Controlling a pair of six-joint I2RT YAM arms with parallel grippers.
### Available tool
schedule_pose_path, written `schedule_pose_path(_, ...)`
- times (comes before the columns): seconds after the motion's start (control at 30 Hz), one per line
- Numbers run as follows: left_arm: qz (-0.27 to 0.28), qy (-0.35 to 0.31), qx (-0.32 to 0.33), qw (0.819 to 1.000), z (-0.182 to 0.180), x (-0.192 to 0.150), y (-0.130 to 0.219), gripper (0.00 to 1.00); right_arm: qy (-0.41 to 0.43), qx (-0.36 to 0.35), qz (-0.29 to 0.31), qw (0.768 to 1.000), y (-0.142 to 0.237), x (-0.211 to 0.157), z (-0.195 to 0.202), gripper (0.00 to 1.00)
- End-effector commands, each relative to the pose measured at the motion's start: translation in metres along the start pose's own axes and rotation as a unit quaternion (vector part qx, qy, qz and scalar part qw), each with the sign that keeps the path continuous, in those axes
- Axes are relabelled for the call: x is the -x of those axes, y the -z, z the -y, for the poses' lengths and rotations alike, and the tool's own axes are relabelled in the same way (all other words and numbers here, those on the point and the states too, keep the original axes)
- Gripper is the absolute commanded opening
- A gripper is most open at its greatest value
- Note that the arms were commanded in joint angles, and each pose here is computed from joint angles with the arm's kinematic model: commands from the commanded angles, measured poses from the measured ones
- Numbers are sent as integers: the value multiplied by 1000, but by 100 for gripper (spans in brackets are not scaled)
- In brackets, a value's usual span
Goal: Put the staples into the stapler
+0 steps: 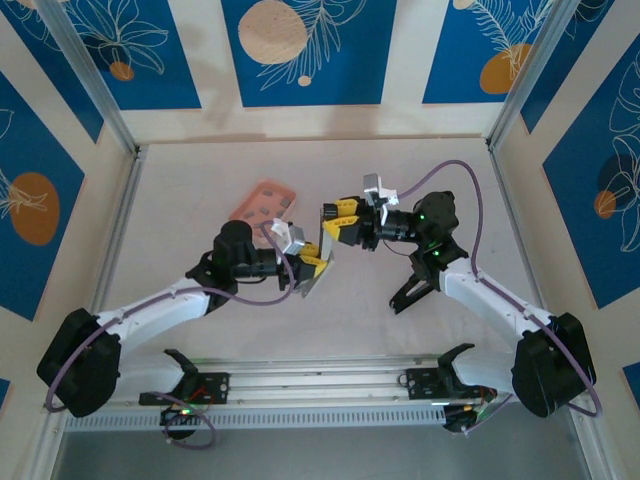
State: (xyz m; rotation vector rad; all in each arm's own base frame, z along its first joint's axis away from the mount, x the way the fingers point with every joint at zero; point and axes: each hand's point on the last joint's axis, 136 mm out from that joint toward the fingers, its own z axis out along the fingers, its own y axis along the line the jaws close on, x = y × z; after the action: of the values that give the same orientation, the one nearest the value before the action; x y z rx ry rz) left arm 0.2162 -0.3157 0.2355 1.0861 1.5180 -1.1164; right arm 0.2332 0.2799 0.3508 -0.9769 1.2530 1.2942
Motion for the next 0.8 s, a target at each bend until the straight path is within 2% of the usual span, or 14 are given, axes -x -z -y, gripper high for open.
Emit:
schedule_pose_path(0.0,-9,37,88,995,-27,4,6,0,-41,-70,1,997,6,-6,22,23)
schedule_pose_path(0.03,-24,55,109,992,-33,-3,8,0,-60,-92,-4,994,8,-12,30,40)
schedule_pose_path(0.13,-72,87,142,983,-44,-25,10,0,-120,-157,-15,980,18,-24,51,69)
schedule_pose_path(0.23,-101,126,203,966,-64,-40,16,0,-208,-234,-26,949,35,-36,73,82)
schedule_pose_path(0.27,-106,144,231,957,-73,-44,19,0,-233,-261,-29,936,43,-39,81,83)
schedule_pose_path(0.37,-118,176,260,942,-83,-53,20,0,-306,-336,-46,890,67,-59,97,84)
schedule_pose_path(0.43,-131,209,303,921,-96,-62,23,0,-356,-376,-67,853,82,-76,103,84)
schedule_pose_path(0.57,-148,283,372,871,-116,-76,29,0,-437,-409,-116,793,98,-113,104,82)
schedule_pose_path(0.63,-171,308,404,844,-124,-85,31,0,-460,-414,-136,774,101,-128,102,81)
schedule_pose_path(0.77,-220,350,448,793,-133,-102,33,0,-477,-419,-153,758,104,-143,102,81)
